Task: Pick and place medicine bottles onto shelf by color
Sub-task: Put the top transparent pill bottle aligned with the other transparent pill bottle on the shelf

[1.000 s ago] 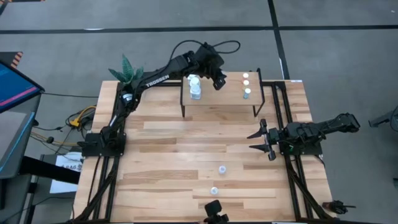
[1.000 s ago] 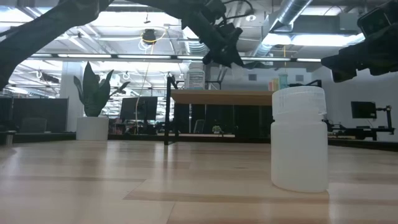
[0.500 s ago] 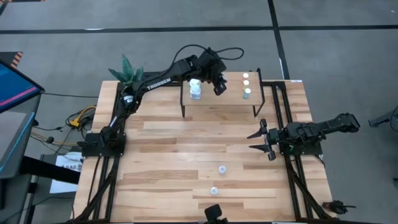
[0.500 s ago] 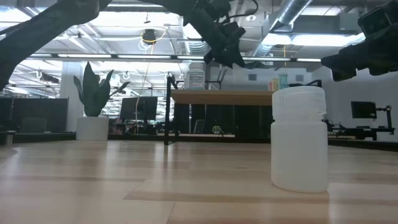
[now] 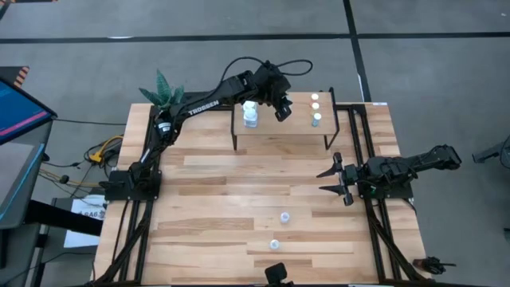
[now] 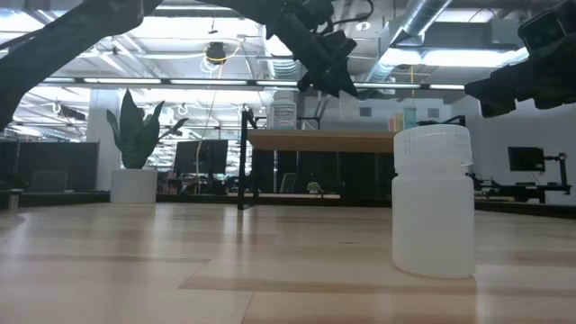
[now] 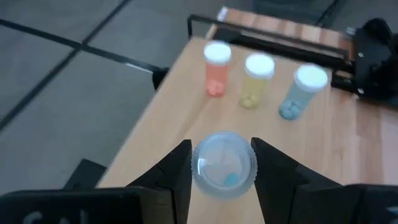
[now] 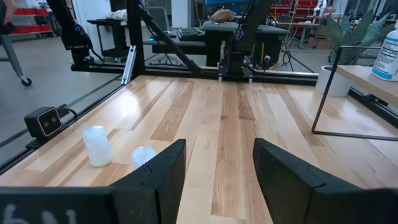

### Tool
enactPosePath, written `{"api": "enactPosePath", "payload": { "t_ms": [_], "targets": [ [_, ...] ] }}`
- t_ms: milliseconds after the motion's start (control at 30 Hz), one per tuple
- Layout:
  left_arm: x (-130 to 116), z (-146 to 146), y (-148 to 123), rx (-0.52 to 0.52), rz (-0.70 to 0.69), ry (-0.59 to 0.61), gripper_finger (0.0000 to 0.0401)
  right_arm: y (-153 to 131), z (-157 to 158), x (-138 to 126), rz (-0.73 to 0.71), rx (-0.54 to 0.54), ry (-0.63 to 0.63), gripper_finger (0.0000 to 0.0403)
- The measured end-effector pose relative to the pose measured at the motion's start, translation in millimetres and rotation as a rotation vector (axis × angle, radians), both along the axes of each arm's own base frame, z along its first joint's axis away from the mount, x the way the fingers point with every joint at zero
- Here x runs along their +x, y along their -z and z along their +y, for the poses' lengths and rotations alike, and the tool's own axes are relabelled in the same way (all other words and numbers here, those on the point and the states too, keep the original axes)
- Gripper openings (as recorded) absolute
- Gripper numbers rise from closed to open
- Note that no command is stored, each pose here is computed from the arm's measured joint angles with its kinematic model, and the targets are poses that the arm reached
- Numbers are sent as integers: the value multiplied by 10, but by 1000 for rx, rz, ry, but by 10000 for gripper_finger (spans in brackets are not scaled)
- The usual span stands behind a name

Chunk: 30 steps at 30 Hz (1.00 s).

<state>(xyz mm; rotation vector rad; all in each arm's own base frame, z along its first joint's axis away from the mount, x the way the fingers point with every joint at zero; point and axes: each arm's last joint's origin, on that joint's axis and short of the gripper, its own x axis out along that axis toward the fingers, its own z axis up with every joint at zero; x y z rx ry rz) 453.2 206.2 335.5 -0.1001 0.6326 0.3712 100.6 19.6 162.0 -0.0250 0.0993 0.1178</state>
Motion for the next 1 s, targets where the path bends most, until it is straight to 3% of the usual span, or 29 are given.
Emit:
{"api": "enactPosePath", "payload": {
  "t_ms": [167, 367, 700, 833, 1000],
  "targets": [
    [-1, -78, 44, -14, 54, 50, 116, 0, 0, 0, 0, -1, 0, 209],
    [16, -99, 36, -19, 40, 42, 116, 0, 0, 0, 0, -1, 0, 209],
    [56, -116, 258, -39, 80, 25, 116, -1, 0, 0, -1, -1, 1, 209],
    [83, -102, 214, -23, 30, 31, 116, 0, 0, 0, 0, 0, 1, 209],
    [48, -104, 250, -51, 74, 34, 117, -1, -1, 0, -1, 0, 1, 209]
  ]
}}
